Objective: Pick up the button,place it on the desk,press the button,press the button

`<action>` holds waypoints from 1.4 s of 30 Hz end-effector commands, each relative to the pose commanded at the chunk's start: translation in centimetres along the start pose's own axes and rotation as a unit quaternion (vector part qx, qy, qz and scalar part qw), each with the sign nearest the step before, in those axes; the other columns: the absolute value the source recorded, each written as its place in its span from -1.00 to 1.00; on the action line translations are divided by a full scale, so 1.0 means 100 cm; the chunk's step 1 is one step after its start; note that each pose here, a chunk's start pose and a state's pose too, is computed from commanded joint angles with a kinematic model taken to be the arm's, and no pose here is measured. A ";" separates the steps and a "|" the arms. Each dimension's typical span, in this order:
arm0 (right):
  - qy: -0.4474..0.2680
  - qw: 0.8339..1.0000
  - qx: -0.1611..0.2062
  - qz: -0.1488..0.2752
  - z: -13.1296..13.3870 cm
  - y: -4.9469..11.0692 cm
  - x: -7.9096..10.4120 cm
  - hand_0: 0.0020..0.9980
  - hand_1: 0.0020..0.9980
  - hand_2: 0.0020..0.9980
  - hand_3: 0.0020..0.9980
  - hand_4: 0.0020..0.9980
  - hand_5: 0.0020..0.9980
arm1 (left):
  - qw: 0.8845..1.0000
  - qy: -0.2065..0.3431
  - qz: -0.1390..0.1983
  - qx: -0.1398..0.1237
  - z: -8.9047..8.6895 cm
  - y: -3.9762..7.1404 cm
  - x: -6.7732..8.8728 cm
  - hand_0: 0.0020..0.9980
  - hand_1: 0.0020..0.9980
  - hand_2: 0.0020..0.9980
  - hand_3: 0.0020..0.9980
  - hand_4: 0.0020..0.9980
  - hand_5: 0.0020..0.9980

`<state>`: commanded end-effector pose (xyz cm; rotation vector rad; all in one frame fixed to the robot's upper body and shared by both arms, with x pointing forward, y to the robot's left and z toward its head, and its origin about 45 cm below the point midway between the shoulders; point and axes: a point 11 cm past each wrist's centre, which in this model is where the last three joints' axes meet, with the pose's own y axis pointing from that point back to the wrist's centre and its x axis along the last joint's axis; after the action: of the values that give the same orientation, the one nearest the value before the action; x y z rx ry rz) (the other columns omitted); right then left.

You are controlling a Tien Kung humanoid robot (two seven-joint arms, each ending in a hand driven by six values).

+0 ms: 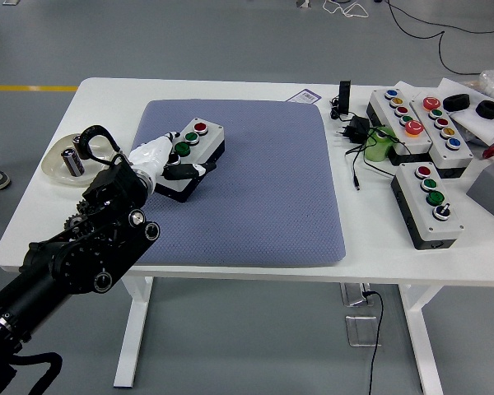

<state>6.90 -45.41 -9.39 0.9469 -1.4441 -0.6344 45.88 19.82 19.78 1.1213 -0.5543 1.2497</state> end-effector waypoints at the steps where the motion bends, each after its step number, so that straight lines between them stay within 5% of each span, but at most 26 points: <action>1: 0.000 1.000 0.000 0.000 0.000 0.000 0.000 0.28 0.06 0.10 0.27 -0.53 -0.51 | 1.000 -0.001 0.000 0.001 0.000 0.000 0.000 1.00 1.00 1.00 1.00 1.00 0.51; 13: 0.004 1.000 -0.004 0.000 0.005 0.000 -0.001 0.28 0.06 0.10 0.27 -0.53 -0.51 | 0.999 -0.019 -0.042 0.027 0.000 -0.007 -0.012 0.97 1.00 1.00 1.00 1.00 0.46; 14: 0.005 1.000 -0.004 0.000 0.005 0.000 0.000 0.28 0.06 0.10 0.27 -0.53 -0.50 | 0.998 -0.023 -0.045 0.029 0.000 -0.007 -0.013 0.89 1.00 1.00 1.00 1.00 0.04; 17: 0.006 1.000 -0.004 0.000 0.005 0.000 0.000 0.28 0.06 0.10 0.27 -0.53 -0.50 | 0.998 -0.029 -0.044 0.036 0.001 -0.008 -0.014 0.89 1.00 1.00 1.00 1.00 0.04; 18: 0.006 1.000 -0.004 0.000 0.006 0.000 0.000 0.28 0.06 0.10 0.27 -0.53 -0.50 | 0.998 -0.029 -0.042 0.040 0.001 -0.008 -0.015 0.89 1.00 1.00 1.00 1.00 0.04; 19: 0.006 1.000 -0.005 0.000 0.006 0.000 0.000 0.27 0.06 0.10 0.27 -0.53 -0.51 | 0.998 -0.028 -0.039 0.042 0.001 -0.008 -0.014 0.86 1.00 1.00 1.00 0.96 -0.26; 42: 0.004 1.000 -0.003 0.004 0.002 -0.001 0.003 0.27 0.06 0.09 0.27 -0.53 -0.51 | 0.997 -0.014 0.044 0.068 -0.013 -0.012 -0.005 0.76 1.00 1.00 1.00 0.83 -0.44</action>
<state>6.76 -45.75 -9.27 0.9377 -1.4364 -0.6289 46.53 20.78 18.40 1.2408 -0.5521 1.3662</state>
